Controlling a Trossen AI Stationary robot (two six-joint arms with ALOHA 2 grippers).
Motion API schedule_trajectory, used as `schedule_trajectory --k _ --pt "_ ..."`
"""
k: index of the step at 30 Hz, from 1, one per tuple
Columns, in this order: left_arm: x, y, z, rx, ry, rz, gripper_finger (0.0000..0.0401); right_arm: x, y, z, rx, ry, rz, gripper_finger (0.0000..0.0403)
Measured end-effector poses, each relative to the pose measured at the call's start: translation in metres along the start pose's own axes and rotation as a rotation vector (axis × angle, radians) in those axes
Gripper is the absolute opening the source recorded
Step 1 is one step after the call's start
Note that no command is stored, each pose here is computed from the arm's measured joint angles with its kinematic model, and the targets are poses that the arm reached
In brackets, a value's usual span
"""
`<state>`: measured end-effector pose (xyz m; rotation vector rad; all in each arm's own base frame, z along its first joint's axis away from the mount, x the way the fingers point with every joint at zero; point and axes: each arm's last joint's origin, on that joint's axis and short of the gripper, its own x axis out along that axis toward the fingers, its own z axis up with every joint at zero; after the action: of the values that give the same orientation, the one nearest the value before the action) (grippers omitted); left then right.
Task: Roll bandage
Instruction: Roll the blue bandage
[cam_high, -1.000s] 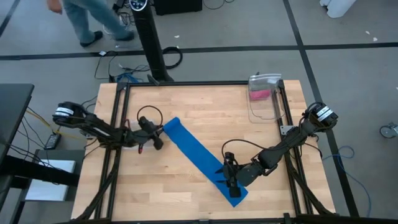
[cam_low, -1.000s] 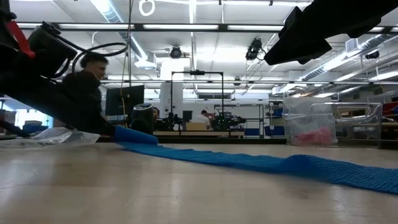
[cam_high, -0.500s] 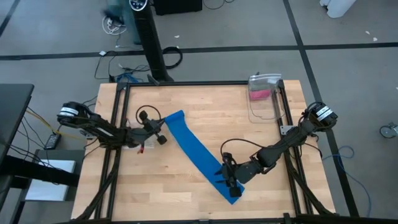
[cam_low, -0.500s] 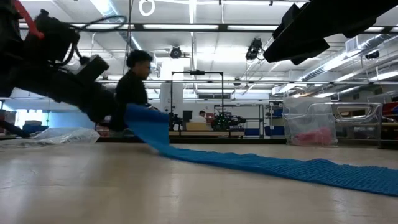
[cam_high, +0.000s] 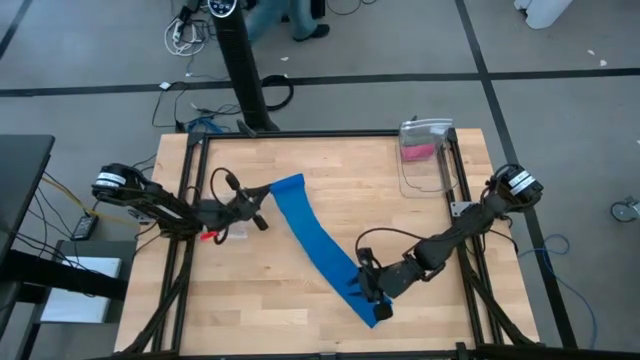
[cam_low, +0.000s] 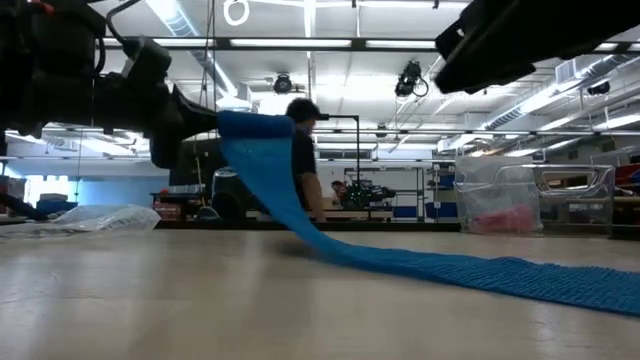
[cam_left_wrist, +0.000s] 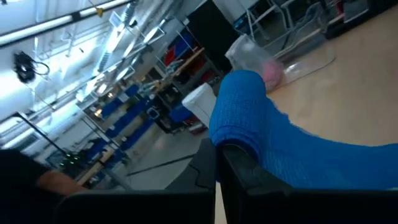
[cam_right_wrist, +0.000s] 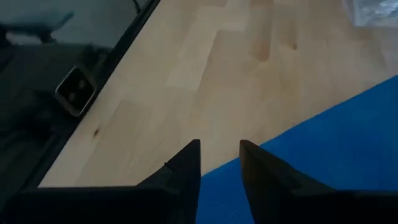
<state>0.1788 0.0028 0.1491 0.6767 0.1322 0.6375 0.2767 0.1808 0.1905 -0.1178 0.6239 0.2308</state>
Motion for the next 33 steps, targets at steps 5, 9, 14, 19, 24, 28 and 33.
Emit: schedule_trajectory --k 5,9,14,19,24,28,33 --pt "0.003 0.002 -0.003 -0.009 0.006 0.003 0.0007 -0.01 0.012 -0.003 0.005 0.165 -0.013 0.0137" --pt "0.005 0.003 -0.005 -0.052 -0.011 -0.024 0.0007 -0.018 0.027 -0.002 0.034 0.214 0.013 0.0143" --pt "0.008 0.004 -0.008 -0.066 -0.004 -0.048 0.0006 -0.025 0.04 -0.017 0.08 0.315 0.013 0.0139" --pt "0.01 0.006 -0.012 -0.085 0.024 -0.038 0.0006 -0.011 0.051 -0.035 0.043 0.4 0.031 0.0136" --pt "0.013 0.007 -0.017 -0.094 0.045 -0.052 0.0006 0.011 0.057 -0.052 -0.002 0.514 0.031 0.0134" --pt "0.014 0.008 -0.019 -0.111 0.056 -0.044 0.0006 0.022 0.065 -0.044 -0.041 0.521 0.043 0.0131" --pt "0.015 0.009 -0.021 -0.115 0.07 -0.037 0.0006 0.026 0.071 -0.036 -0.042 0.554 0.057 0.0114"
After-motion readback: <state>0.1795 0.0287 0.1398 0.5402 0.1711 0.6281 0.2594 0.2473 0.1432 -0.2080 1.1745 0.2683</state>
